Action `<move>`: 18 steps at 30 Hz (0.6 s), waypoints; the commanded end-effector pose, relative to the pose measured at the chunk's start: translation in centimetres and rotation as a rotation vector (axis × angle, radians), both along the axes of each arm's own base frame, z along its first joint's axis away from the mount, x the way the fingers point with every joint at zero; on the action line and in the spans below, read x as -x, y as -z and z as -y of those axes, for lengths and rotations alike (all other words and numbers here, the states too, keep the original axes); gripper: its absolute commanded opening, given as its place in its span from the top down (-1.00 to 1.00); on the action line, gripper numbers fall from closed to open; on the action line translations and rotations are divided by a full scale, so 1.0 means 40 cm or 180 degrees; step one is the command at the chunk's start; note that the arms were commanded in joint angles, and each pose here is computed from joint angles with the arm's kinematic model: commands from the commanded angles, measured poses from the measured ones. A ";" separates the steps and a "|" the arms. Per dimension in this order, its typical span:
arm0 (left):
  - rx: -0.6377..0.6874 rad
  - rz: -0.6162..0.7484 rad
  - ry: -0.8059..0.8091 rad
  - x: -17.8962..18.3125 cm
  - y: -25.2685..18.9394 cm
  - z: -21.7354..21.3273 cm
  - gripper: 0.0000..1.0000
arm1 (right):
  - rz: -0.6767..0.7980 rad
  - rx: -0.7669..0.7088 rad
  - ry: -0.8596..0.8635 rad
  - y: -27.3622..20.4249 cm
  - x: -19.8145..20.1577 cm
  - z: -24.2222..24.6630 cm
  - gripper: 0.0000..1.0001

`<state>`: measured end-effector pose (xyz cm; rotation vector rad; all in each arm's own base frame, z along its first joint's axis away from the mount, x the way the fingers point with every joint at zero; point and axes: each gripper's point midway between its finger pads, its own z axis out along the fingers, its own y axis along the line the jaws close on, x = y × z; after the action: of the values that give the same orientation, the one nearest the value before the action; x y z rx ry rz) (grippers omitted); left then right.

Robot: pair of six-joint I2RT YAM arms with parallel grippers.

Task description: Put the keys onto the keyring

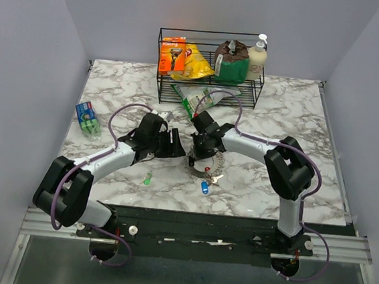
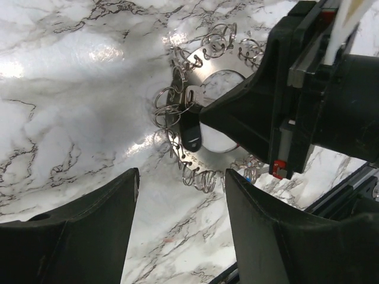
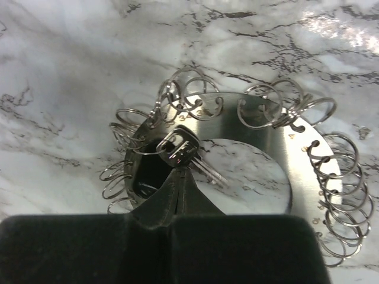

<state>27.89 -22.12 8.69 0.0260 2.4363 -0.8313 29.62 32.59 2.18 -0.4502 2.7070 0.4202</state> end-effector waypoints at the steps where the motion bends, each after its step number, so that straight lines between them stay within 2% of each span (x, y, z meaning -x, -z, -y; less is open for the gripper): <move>1: -0.0113 -0.0215 -0.0006 0.008 0.062 -0.008 -0.34 | 0.0135 0.0302 0.0051 -0.021 -0.010 0.056 0.99; 7: 0.0114 -0.0461 0.0126 0.022 0.112 0.034 -0.29 | 0.0192 0.0373 0.0187 -0.038 -0.011 0.121 0.99; 13: 0.0181 -0.0449 0.0110 -0.010 0.131 0.057 -0.23 | 0.0223 0.0470 0.0268 -0.037 -0.015 0.176 0.99; 18: 0.0168 -0.0455 0.0132 -0.033 0.145 0.070 -0.08 | 0.0127 0.0636 0.0286 0.004 0.006 0.224 0.99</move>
<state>28.52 -24.35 3.56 -0.0131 2.5450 -0.9345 30.22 25.92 3.06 -0.3689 2.7002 0.2157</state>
